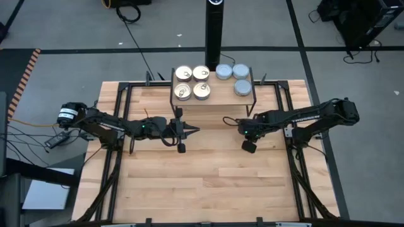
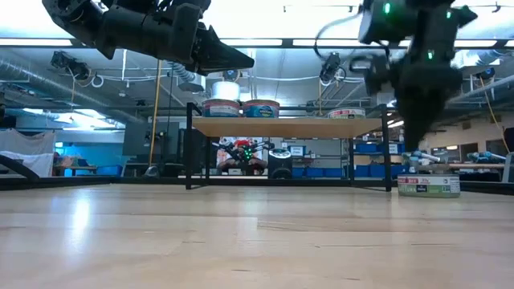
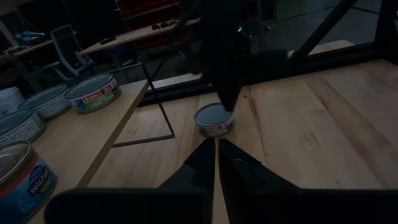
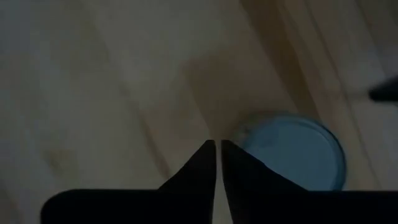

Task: Stack canned seafood by type on shelf
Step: Put the green tuna can on the shelf aligned with the other green tuna can

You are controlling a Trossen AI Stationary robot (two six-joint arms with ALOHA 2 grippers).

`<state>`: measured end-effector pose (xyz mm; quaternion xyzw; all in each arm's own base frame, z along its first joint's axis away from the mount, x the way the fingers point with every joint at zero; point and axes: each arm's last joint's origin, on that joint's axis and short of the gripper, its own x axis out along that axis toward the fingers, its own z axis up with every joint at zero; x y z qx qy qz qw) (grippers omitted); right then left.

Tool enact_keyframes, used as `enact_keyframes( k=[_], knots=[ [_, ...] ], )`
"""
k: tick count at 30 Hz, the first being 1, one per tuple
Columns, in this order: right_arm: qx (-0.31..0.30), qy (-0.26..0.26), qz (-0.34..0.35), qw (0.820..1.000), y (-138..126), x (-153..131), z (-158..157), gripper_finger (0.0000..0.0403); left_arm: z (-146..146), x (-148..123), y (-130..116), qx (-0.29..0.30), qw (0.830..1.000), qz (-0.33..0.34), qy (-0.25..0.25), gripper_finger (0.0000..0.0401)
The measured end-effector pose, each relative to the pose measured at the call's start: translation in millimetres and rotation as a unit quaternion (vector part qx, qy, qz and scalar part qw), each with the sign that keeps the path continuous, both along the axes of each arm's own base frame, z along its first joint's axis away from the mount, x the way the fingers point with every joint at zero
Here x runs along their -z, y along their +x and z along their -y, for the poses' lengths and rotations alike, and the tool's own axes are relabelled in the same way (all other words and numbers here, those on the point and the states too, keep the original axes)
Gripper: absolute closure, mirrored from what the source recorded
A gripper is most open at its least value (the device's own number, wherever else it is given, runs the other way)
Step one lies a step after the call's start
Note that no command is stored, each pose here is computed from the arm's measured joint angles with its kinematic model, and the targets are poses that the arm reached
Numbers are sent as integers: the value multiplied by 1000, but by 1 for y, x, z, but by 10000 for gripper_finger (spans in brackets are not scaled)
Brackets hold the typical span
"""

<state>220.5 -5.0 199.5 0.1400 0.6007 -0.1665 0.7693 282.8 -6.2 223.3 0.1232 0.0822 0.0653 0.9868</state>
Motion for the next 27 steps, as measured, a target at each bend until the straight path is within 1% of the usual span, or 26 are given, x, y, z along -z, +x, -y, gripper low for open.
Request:
enact_keyframes(
  k=[3, 6, 10, 13, 17, 19, 27],
  knots=[
    [-20, -6, 13, 1000, 3, -5, -11, 339, 0, 0, 0, 0, 1000, 0, 0, 376],
    [5, -25, 4, 1000, 1, 0, -15, 307, 0, 0, 0, 0, 1000, -1, 0, 376],
    [22, -34, -39, 998, -3, 12, -14, 269, 0, 0, 0, 0, 1000, -1, 0, 376],
    [22, -43, -64, 997, -1, 21, -14, 258, 0, 0, 0, 0, 1000, -1, 0, 376],
    [23, -74, -84, 993, 3, 30, -13, 264, 0, 0, 0, 0, 1000, -1, 0, 376],
    [22, -77, -96, 992, 4, 35, -12, 273, 0, 0, 0, 0, 1000, -1, 0, 376],
    [11, -94, -130, 987, 9, 49, -12, 329, 0, 0, 0, 0, 1000, -1, 0, 376]
  ],
)
